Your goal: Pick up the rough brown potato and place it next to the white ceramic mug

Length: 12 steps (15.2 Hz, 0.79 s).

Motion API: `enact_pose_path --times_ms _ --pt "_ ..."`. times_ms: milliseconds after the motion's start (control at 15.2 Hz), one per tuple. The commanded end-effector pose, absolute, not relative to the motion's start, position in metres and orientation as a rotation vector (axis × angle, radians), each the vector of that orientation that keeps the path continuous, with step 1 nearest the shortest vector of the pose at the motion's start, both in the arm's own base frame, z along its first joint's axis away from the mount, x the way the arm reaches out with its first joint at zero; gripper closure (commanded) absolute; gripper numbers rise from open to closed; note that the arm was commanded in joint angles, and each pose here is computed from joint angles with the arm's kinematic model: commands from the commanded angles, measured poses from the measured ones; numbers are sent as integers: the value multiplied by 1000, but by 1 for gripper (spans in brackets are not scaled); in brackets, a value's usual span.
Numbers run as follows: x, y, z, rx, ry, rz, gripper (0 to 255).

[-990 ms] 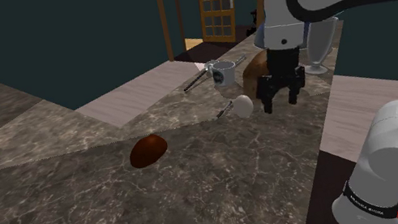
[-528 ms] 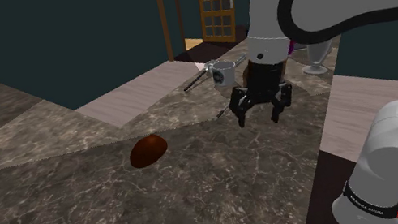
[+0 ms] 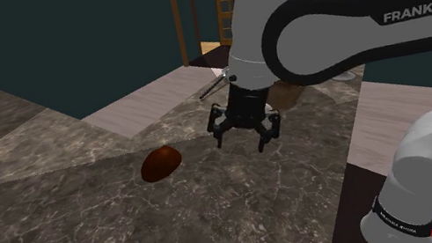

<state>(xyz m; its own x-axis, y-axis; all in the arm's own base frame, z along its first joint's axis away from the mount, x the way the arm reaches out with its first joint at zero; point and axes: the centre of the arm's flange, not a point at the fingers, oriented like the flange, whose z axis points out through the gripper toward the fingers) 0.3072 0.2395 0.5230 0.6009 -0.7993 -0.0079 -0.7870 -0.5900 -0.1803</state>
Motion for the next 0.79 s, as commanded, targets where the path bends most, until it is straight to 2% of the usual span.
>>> enact_pose_path --times_ms 0,726 --pt "321 263 523 -2591 1432 -150 0" --pt "416 360 527 -2189 1911 -365 0"
